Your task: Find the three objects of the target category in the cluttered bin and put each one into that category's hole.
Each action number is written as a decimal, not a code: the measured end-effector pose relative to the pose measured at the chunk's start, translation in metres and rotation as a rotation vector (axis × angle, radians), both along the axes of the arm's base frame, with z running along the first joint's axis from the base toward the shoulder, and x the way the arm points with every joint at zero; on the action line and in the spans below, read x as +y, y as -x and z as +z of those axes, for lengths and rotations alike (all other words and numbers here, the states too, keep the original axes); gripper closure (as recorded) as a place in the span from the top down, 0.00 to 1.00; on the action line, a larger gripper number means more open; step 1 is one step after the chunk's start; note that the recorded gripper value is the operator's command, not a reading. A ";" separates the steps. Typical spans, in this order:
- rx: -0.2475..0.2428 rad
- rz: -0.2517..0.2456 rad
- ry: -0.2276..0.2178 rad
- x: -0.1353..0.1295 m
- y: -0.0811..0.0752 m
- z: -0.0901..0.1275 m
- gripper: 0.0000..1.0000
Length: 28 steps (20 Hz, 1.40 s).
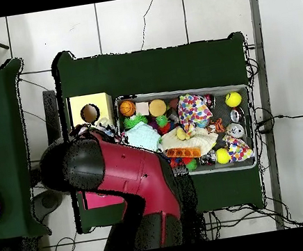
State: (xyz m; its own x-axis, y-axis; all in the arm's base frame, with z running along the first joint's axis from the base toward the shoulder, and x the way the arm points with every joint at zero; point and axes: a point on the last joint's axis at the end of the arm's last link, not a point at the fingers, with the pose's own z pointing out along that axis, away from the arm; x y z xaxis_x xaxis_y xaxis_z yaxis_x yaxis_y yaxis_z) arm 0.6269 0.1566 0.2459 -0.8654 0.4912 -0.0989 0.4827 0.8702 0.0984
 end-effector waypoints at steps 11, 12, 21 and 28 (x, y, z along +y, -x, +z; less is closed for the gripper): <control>-0.088 -0.096 0.047 0.027 0.007 -0.045 0.00; -0.092 -0.102 0.049 0.028 0.008 -0.048 0.00; -0.058 -0.157 0.062 0.045 0.030 -0.087 0.00; -0.031 -0.146 0.069 0.061 0.040 -0.104 0.00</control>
